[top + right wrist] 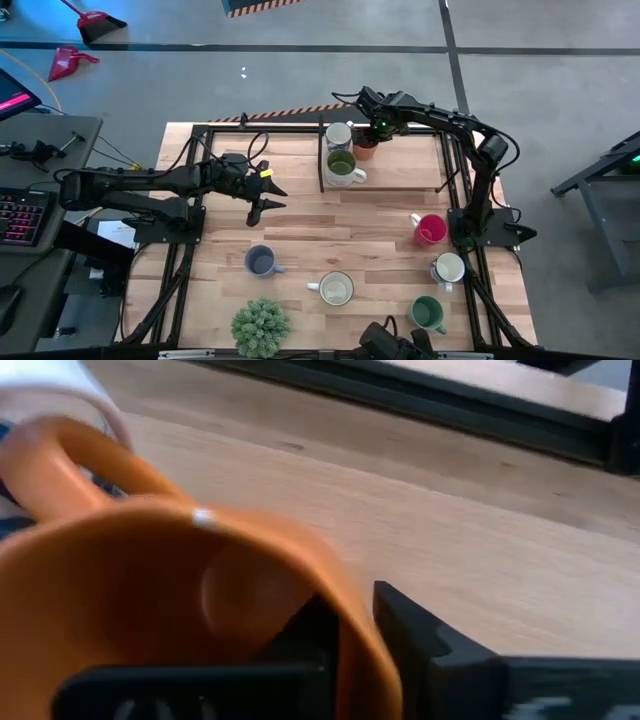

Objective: Place coffee mugs
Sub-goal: Put the orange mug on the shelf

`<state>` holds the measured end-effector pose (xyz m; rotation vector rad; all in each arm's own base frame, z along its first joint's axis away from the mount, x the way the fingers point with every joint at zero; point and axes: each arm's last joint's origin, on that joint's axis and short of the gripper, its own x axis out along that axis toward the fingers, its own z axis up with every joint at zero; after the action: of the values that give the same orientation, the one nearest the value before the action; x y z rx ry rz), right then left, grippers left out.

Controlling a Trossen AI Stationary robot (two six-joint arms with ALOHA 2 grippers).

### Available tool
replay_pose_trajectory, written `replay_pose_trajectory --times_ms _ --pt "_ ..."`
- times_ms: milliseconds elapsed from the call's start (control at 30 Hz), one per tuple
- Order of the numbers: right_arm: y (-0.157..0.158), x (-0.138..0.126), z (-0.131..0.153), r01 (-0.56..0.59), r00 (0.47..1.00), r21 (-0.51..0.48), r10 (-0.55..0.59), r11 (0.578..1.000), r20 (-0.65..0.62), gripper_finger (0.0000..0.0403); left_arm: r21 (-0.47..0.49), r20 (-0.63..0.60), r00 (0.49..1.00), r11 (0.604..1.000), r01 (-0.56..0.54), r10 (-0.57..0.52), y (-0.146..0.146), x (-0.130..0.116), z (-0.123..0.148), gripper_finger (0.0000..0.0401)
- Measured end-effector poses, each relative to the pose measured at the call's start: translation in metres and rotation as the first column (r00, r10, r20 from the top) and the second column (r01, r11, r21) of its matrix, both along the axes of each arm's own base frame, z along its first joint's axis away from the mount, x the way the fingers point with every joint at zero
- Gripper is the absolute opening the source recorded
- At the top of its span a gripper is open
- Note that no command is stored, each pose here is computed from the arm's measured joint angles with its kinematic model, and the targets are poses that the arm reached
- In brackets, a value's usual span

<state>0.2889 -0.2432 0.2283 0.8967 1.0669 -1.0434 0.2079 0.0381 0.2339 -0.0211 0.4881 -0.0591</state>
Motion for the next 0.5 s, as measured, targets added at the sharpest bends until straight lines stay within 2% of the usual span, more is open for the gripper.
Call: replay_pose_trajectory --times_ms 200,500 --pt "-0.0009 0.0008 0.0004 -0.008 1.0 -0.014 0.008 1.0 0.005 0.0072 0.0 0.0 1.0 1.0 0.0 0.0 0.0 0.0 0.0 0.0138" --pt "-0.001 0.0014 0.0005 -0.06 0.998 -0.018 0.06 0.998 0.002 0.0078 0.001 0.0 1.0 1.0 0.001 -0.001 0.0 0.0 0.0 0.0138"
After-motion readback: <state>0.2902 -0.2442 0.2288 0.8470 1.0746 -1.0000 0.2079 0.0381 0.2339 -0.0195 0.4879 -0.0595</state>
